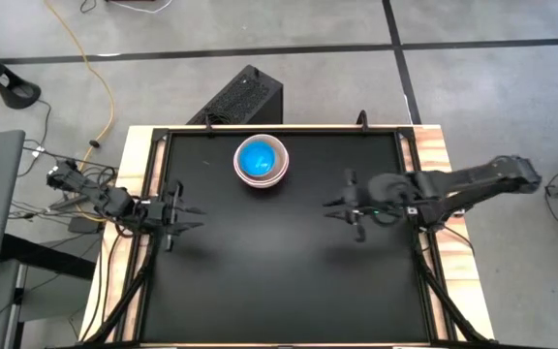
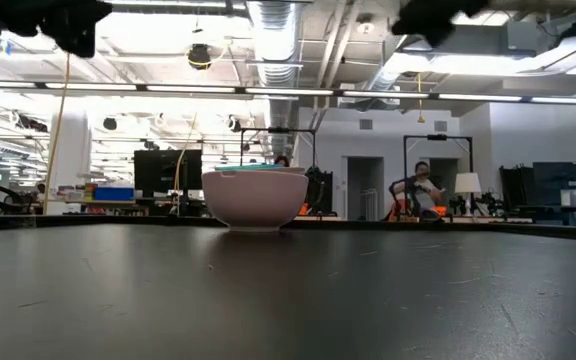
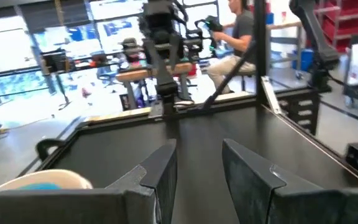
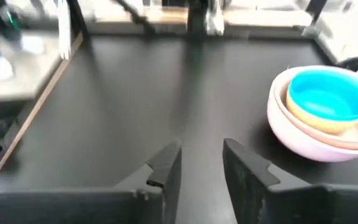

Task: Nest bowls inside each other
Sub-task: Return to Home Position

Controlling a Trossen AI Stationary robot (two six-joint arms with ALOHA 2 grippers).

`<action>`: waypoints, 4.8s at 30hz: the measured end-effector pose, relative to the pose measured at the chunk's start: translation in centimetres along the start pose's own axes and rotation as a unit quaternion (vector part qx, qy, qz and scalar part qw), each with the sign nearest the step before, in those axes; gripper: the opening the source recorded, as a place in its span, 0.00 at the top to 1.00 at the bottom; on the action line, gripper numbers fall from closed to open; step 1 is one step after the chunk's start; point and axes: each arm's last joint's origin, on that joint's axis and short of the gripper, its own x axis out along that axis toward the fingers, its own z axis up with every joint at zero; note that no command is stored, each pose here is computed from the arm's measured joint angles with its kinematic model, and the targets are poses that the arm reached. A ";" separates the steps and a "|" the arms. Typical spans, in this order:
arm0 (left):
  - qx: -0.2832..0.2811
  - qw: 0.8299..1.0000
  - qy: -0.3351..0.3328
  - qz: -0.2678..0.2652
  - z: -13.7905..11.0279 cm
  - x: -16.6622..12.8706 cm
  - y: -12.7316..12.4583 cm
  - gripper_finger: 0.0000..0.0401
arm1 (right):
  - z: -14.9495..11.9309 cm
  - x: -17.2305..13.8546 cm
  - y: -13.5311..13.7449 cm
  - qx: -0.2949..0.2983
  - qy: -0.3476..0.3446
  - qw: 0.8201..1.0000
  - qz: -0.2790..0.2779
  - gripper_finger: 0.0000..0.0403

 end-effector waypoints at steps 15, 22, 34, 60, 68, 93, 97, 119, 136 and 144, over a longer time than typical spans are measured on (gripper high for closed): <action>-0.047 0.998 -0.024 0.042 -3.2 -1.3 0.6 0.71 | -14.2 -2.5 -2.6 0.114 -0.211 0.970 -0.042 0.79; -0.053 0.997 -0.016 0.046 -4.9 -1.2 0.3 0.71 | -17.1 -2.0 -3.0 0.124 -0.221 0.966 -0.051 0.80; -0.082 0.996 -0.013 0.033 -5.2 -1.1 0.2 0.71 | -17.5 -1.8 -3.0 0.128 -0.203 0.969 -0.052 0.80; -0.102 0.993 0.019 -0.050 -6.9 -0.9 -0.7 0.71 | -18.2 -1.6 -3.0 0.126 -0.168 0.976 -0.056 0.80; -0.103 0.993 0.019 -0.050 -6.9 -0.9 -0.7 0.71 | -18.7 -1.4 -3.0 0.124 -0.139 0.981 -0.060 0.80; -0.104 0.993 0.019 -0.051 -6.9 -0.9 -0.7 0.71 | -19.7 -1.2 -3.0 0.120 -0.086 0.987 -0.066 0.80; -0.104 0.993 0.019 -0.051 -6.9 -0.9 -0.7 0.71 | -19.7 -1.2 -3.0 0.120 -0.086 0.987 -0.066 0.80; -0.104 0.993 0.020 -0.051 -7.0 -0.9 -0.7 0.71 | -19.9 -1.2 -3.0 0.120 -0.080 0.987 -0.067 0.80; -0.104 0.993 0.020 -0.050 -7.0 -0.9 -0.7 0.71 | -19.9 -1.2 -3.0 0.119 -0.080 0.987 -0.067 0.80; -0.104 0.993 0.020 -0.050 -7.0 -0.9 -0.7 0.71 | -19.9 -1.2 -3.0 0.119 -0.079 0.987 -0.067 0.80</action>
